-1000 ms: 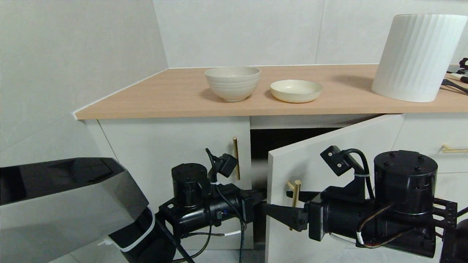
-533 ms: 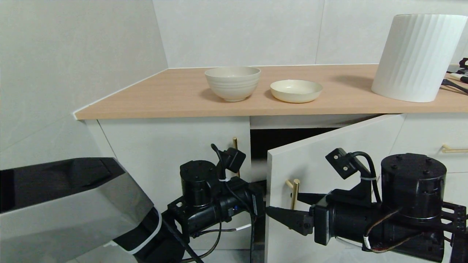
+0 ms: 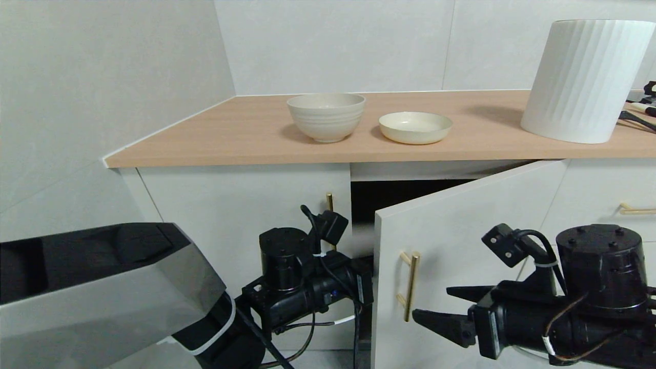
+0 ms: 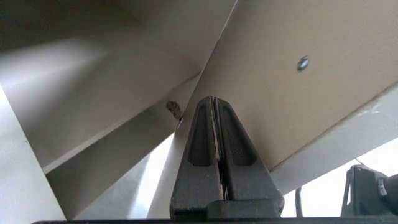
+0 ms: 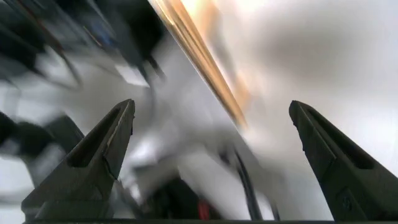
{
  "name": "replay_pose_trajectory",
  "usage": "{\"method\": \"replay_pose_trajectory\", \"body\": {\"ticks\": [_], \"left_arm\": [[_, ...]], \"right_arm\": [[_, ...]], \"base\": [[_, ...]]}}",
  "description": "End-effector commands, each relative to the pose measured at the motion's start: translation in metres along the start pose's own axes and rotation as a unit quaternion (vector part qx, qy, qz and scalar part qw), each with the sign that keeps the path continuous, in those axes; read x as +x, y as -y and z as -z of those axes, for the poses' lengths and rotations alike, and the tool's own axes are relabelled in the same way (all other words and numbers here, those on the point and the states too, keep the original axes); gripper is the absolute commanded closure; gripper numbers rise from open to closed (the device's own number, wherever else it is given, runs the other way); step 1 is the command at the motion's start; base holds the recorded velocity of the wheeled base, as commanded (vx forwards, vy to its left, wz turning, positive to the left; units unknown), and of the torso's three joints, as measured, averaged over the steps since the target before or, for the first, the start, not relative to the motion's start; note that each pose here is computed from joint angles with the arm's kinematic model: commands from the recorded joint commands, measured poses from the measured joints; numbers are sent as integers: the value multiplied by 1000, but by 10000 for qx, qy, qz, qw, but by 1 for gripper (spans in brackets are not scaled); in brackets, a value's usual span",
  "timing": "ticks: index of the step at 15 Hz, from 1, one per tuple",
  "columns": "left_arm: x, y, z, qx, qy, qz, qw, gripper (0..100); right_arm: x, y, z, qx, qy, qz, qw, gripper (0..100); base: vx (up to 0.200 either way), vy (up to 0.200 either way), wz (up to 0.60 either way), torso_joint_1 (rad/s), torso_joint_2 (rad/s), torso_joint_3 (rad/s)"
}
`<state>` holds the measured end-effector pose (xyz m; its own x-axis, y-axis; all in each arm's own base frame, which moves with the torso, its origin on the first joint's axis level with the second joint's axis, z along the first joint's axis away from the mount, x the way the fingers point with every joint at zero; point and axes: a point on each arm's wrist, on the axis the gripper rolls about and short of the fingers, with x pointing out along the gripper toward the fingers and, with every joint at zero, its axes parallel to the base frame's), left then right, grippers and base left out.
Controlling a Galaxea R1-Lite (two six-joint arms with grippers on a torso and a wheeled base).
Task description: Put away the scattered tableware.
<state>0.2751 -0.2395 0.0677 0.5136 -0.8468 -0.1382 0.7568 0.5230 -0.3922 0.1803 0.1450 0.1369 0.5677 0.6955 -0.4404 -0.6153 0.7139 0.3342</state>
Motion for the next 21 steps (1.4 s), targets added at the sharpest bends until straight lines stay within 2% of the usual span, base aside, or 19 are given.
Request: {"method": "replay_pose_trajectory", "body": {"ticks": [1, 4, 6, 9, 12, 18, 21], "left_arm": [[1, 2, -9, 12, 45, 13, 10000, 100], [0, 9, -24, -21, -94, -31, 9999, 100], [0, 12, -21, -22, -168, 15, 9999, 100], [3, 22, -15, -8, -256, 143, 9996, 100], [3, 23, -16, -4, -252, 153, 9996, 100], [5, 22, -14, -7, -259, 150, 9996, 100], [18, 17, -12, 7, -218, 166, 9996, 100]], "right_arm": [[-30, -4, -9, -53, 173, 401, 9990, 0], [-60, -10, -2, -48, 145, 387, 9991, 0], [-65, -11, 3, -40, 33, 300, 9995, 0], [-71, -13, 3, -67, 109, 242, 9996, 0], [-70, -18, 8, -139, 2, 109, 9998, 0], [-67, -19, 11, -153, -100, 74, 9998, 0], [-65, -18, 12, -144, -151, 89, 9997, 0]], "base": [[0, 0, 0, 0, 0, 0], [0, 0, 0, 0, 0, 0], [0, 0, 0, 0, 0, 0], [0, 0, 0, 0, 0, 0], [0, 0, 0, 0, 0, 0], [-200, 0, 0, 2, 2, 4], [0, 0, 0, 0, 0, 0]]}}
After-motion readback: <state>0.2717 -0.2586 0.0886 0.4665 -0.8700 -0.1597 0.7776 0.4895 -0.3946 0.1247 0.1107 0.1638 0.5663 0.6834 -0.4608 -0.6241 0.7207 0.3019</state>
